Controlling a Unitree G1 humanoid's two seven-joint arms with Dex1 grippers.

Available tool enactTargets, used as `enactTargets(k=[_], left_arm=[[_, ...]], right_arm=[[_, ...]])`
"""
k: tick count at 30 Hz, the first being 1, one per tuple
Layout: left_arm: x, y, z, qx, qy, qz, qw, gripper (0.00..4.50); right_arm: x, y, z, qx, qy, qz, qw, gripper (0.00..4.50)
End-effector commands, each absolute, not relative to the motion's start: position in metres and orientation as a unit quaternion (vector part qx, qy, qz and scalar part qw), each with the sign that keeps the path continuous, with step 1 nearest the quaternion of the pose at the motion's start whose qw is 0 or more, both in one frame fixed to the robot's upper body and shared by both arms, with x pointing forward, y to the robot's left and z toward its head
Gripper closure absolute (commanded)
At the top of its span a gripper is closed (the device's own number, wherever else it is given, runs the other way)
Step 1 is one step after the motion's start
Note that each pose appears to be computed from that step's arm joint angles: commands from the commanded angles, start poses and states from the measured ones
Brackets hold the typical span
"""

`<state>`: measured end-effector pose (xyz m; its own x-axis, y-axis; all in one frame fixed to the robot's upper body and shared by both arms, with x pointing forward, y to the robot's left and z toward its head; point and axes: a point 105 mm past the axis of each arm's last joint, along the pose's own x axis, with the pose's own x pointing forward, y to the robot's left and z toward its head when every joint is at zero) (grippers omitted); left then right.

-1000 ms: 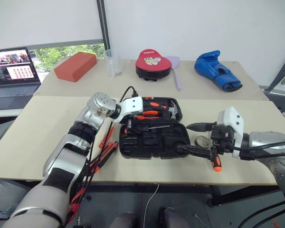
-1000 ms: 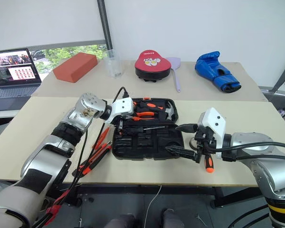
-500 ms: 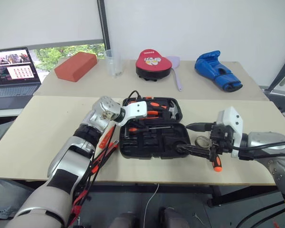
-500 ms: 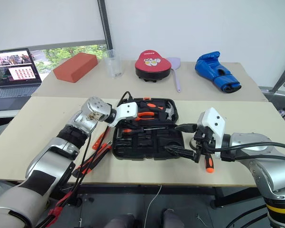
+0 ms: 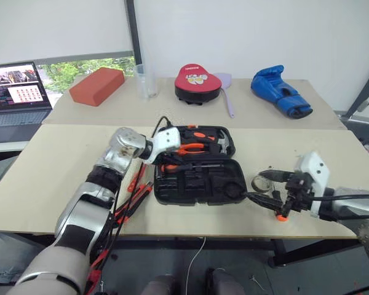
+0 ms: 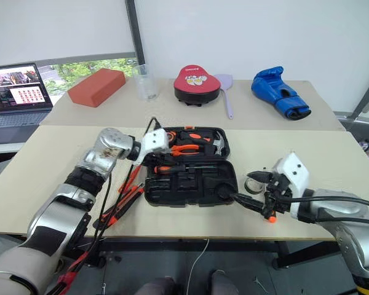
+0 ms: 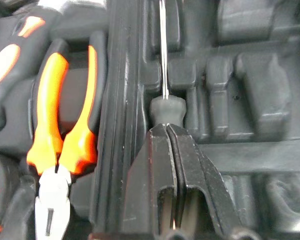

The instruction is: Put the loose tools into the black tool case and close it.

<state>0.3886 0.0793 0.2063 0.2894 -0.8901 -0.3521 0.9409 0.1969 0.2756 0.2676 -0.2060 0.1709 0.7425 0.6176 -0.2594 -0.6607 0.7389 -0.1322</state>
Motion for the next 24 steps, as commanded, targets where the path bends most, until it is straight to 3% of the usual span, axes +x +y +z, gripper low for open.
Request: enactTargets(k=[1,3,4,8,12,18,19,20,23,24], left_arm=[[0.366,0.093,0.248,0.167,-0.001,-0.612,0.773,3.91],[0.349,0.099,0.250,0.143,0.013,-0.634,0.760,3.58],[0.339,0.102,0.247,0.140,0.021,-0.647,0.749,3.05],[0.302,0.104,0.240,0.132,0.036,-0.696,0.705,1.70],[0.288,0.103,0.239,0.127,0.041,-0.713,0.688,0.14],[0.291,0.105,0.238,0.142,0.046,-0.699,0.700,0.03],[0.292,0.106,0.238,0.144,0.046,-0.696,0.702,0.00],[0.294,0.107,0.238,0.147,0.048,-0.693,0.704,0.00],[0.298,0.116,0.237,0.158,0.048,-0.681,0.713,0.00],[0.299,0.119,0.237,0.159,0.049,-0.678,0.716,0.00]], right_arm=[[0.265,-0.224,0.171,-0.096,0.094,0.269,0.954,0.00],[0.264,-0.231,0.160,-0.085,0.107,0.228,0.964,0.00],[0.264,-0.233,0.154,-0.077,0.113,0.207,0.969,0.00],[0.268,-0.240,0.131,-0.056,0.135,0.129,0.981,0.00],[0.266,-0.239,0.108,-0.044,0.164,0.084,0.982,0.00],[0.262,-0.234,0.083,-0.031,0.195,0.055,0.979,0.00],[0.262,-0.237,0.081,-0.029,0.196,0.043,0.979,0.51],[0.262,-0.240,0.081,-0.022,0.192,0.028,0.981,0.68],[0.265,-0.254,0.097,-0.020,0.146,-0.012,0.989,1.84],[0.266,-0.257,0.103,-0.023,0.134,-0.017,0.991,2.04]])
